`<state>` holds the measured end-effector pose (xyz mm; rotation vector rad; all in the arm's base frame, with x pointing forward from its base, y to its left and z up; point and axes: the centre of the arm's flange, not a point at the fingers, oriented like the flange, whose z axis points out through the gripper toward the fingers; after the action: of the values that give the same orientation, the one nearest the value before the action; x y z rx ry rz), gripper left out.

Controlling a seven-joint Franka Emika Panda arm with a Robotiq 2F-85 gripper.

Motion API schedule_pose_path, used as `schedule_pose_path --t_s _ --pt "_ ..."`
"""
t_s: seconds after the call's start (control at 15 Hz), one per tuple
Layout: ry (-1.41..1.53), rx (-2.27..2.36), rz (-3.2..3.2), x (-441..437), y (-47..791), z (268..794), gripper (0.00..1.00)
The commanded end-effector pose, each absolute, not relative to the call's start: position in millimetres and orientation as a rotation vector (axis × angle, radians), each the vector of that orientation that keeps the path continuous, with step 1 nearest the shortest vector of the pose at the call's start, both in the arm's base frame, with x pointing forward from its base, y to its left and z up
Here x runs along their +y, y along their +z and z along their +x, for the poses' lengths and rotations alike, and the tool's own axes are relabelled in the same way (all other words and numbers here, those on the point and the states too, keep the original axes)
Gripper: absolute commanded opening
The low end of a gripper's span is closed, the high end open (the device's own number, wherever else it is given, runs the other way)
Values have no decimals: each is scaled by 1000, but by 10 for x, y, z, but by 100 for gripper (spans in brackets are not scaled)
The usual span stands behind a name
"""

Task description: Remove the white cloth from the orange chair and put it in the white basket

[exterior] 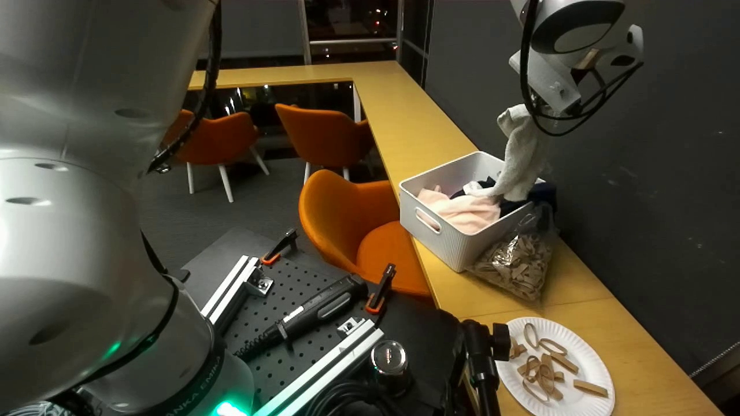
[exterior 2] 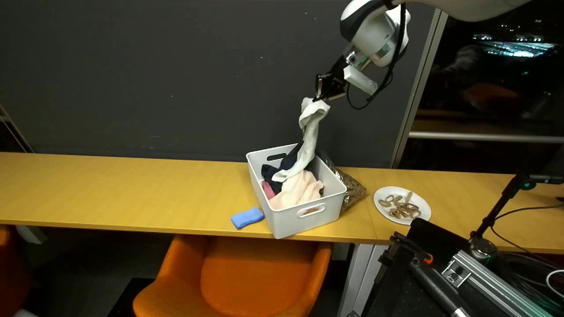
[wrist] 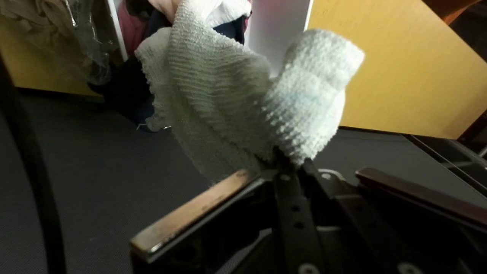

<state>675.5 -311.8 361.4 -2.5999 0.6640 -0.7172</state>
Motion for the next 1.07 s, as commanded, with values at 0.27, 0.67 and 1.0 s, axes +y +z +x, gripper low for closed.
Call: schedule_pose_path --t_s 0.27,0.67,1.0 --pt "-569 632 -2611 -2506 2655 7203 2" --pt "-490 690 -2637 -2488 1930 7172 2" --pt "-498 774 -2631 -2811 1619 7302 2"
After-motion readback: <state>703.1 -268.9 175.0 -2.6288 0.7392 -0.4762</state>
